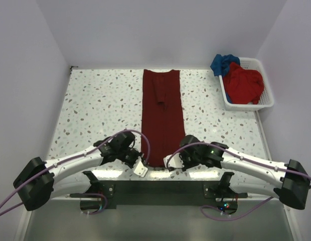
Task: Fold and stack the t-shirts
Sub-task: Fold the tshirt
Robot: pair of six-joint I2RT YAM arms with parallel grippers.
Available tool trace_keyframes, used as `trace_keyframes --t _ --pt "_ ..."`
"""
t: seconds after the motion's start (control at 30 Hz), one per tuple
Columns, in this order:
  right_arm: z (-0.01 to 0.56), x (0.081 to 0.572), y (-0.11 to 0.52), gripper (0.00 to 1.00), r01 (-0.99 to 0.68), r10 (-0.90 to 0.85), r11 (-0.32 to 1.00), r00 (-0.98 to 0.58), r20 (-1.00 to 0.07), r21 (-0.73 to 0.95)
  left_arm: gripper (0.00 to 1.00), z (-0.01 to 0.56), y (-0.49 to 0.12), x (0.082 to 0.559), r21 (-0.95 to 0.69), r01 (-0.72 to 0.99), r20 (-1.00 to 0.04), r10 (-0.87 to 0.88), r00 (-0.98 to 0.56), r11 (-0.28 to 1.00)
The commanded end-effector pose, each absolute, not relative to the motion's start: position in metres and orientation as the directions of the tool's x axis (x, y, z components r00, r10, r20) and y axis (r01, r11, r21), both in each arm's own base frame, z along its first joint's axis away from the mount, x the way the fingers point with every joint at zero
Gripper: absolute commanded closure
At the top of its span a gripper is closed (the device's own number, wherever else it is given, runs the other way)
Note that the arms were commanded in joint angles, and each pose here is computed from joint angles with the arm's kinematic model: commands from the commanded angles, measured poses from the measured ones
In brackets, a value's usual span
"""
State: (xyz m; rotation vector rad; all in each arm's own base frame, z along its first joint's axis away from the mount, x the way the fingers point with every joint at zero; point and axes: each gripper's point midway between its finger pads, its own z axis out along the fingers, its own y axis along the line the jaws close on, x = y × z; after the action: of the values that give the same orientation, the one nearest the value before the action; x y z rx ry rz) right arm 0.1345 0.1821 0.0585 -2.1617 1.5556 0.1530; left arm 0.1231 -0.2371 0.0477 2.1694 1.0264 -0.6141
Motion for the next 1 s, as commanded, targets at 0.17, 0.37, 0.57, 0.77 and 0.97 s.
trace_keyframes --t 0.17,0.37,0.57,0.77,0.97 --pt "0.092 0.164 0.184 1.0 -0.929 -0.881 -0.147 0.279 -0.382 -0.339 1.0 0.109 -0.25 0.174 0.394 0.879 -0.726 0.495 0.477 -0.268" --pt "0.107 0.219 0.184 1.0 -0.921 -0.895 -0.056 0.218 -0.39 -0.386 1.0 0.133 -0.258 0.239 0.444 0.881 -0.733 0.5 0.461 -0.161" --pt "0.118 0.294 0.182 1.0 -0.897 -0.899 0.031 0.167 -0.404 -0.44 1.0 0.14 -0.258 0.289 0.527 0.845 -0.703 0.512 0.493 -0.09" --pt "0.128 0.345 0.188 1.0 -0.876 -0.892 0.035 0.19 -0.411 -0.481 1.0 0.14 -0.25 0.333 0.581 0.81 -0.656 0.544 0.523 -0.078" --pt "0.123 0.385 0.192 1.0 -0.868 -0.893 0.045 0.187 -0.41 -0.494 1.0 0.137 -0.248 0.37 0.598 0.799 -0.638 0.565 0.523 -0.064"
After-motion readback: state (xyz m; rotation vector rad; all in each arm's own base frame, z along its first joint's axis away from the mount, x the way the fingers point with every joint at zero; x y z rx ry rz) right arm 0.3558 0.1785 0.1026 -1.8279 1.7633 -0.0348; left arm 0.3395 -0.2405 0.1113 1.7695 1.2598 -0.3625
